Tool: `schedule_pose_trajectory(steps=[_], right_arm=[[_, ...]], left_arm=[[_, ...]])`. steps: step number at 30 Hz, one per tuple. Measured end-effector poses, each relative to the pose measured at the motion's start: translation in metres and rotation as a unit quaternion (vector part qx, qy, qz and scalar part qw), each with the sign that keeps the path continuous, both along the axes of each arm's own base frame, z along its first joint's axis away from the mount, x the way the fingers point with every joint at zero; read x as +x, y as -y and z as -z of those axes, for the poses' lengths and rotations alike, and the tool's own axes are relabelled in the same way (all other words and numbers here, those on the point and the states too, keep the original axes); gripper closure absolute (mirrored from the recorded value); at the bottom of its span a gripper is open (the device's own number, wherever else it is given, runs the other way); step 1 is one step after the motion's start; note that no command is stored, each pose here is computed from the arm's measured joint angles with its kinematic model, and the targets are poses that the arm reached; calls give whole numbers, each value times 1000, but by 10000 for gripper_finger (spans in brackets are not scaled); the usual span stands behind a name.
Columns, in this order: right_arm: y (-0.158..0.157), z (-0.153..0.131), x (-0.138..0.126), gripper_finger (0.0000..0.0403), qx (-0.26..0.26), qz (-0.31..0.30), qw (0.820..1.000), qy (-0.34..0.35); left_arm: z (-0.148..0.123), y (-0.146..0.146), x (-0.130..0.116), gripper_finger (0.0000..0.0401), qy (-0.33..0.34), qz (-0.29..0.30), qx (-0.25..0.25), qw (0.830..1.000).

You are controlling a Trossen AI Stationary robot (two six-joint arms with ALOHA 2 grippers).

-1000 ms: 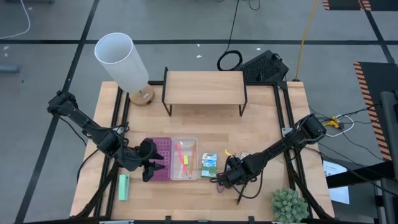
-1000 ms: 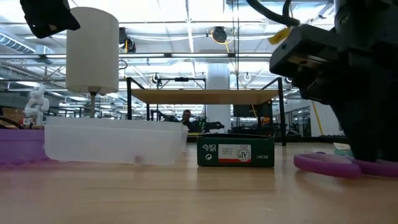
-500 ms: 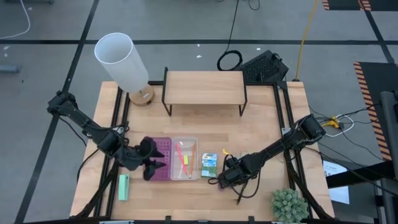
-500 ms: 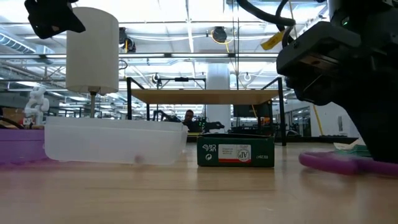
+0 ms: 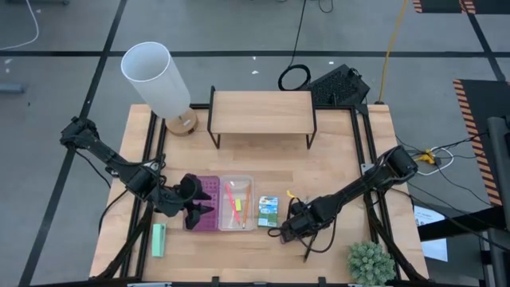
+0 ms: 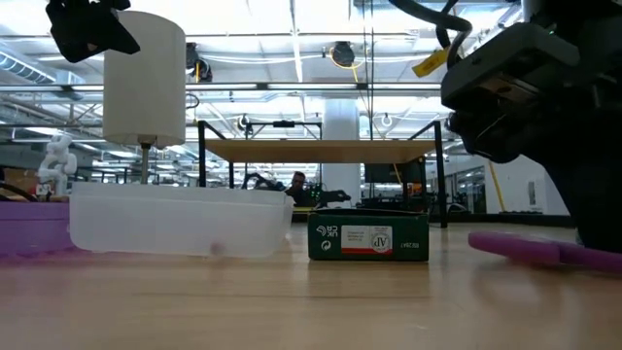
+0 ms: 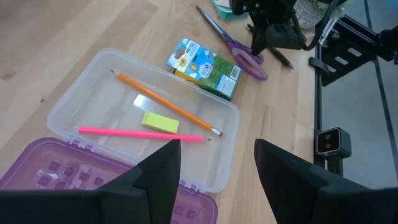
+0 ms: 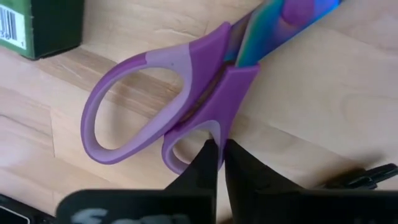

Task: Pack school essentials
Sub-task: Put the violet scissors into the violet supply box

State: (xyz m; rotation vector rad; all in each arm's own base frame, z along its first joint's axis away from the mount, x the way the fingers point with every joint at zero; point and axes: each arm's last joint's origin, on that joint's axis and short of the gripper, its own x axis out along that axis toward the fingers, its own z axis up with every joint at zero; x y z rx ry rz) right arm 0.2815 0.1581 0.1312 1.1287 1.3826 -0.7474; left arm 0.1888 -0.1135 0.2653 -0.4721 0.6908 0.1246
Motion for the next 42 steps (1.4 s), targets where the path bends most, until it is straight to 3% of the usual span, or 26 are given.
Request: schedule_pose_trajectory(steps=[18, 27, 42], right_arm=[[5, -25, -5, 401, -25, -26, 998, 51], [15, -66, -18, 401, -52, -25, 992, 115], [50, -124, -22, 401, -99, -55, 963, 243]], left_arm=[[0, 2, -1, 194, -10, 8, -23, 1000], [1, 1, -1, 194, -13, -7, -34, 999], [2, 1, -2, 194, -24, -58, -87, 994]])
